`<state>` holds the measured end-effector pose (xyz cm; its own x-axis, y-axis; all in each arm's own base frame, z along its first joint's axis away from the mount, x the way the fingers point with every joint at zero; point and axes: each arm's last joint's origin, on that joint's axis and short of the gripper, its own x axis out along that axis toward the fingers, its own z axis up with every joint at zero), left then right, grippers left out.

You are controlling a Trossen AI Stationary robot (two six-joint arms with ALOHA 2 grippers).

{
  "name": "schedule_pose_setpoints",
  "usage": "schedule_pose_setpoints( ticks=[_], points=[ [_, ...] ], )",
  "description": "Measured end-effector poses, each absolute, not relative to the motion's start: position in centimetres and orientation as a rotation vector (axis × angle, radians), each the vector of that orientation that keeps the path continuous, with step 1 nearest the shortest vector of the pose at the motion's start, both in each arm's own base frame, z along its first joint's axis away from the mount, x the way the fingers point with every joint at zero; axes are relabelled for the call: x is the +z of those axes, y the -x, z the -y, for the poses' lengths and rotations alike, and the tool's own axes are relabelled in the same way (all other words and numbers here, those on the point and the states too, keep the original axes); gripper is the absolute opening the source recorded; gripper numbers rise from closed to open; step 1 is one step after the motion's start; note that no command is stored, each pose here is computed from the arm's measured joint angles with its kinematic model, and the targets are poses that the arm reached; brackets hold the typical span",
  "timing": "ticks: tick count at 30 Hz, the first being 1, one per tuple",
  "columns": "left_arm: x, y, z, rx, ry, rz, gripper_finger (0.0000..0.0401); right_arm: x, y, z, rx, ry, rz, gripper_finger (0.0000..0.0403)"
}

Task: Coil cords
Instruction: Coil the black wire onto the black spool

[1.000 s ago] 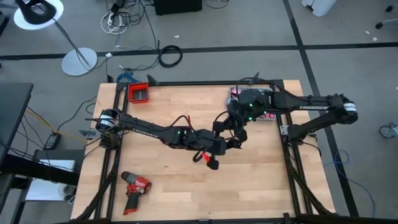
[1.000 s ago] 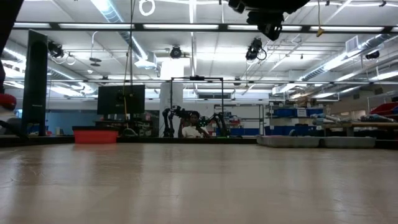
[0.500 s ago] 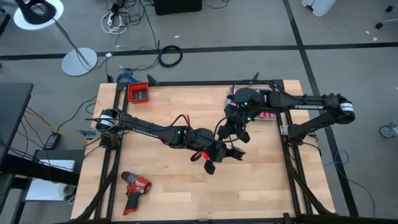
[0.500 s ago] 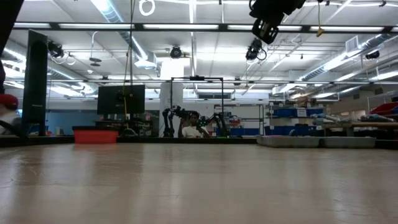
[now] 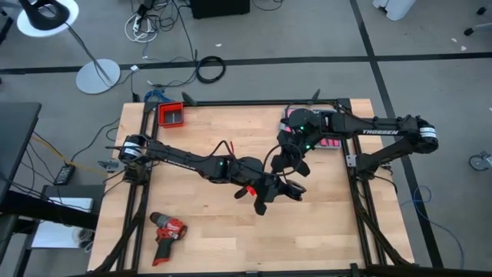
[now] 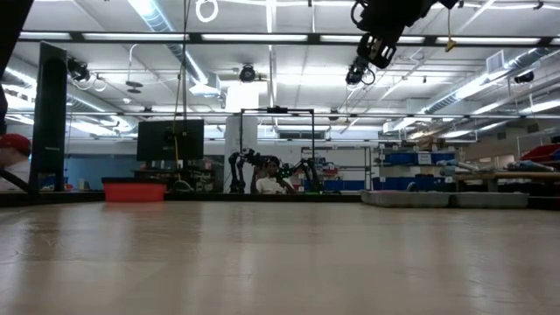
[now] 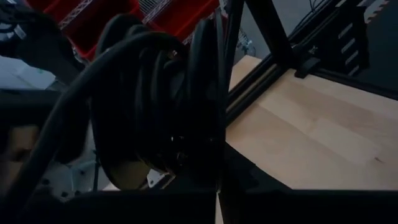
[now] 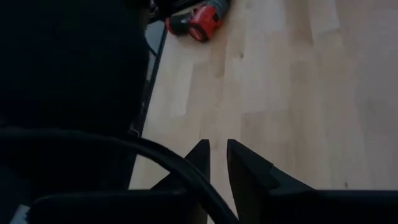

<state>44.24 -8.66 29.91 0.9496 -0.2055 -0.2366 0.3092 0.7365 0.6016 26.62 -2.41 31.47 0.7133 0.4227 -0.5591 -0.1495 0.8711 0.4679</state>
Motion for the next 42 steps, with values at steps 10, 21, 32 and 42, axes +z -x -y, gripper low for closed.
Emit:
schedule_pose_setpoints(
  ticks=[10,21,32,42],
  points=[
    [30.0,-44.1,9.5,-0.302,-0.776,-0.13,0.0001,31.2,-25.4,2.2,0.315,-0.44,-0.805,0.0035],
    [30.4,-44.0,10.4,-0.26,-0.853,-0.089,0.0001,30.4,-24.2,1.5,0.418,-0.51,-0.951,0.002],
    [30.2,-43.6,11.8,-0.245,-0.817,-0.127,0.0001,29.7,-19.8,-0.4,0.223,-0.405,-0.937,0.0013],
    [30.2,-43.5,12.0,-0.217,-0.739,-0.143,0.0001,21.6,-17.0,-2.5,0.194,-0.339,-0.617,0.0032]
  ],
)
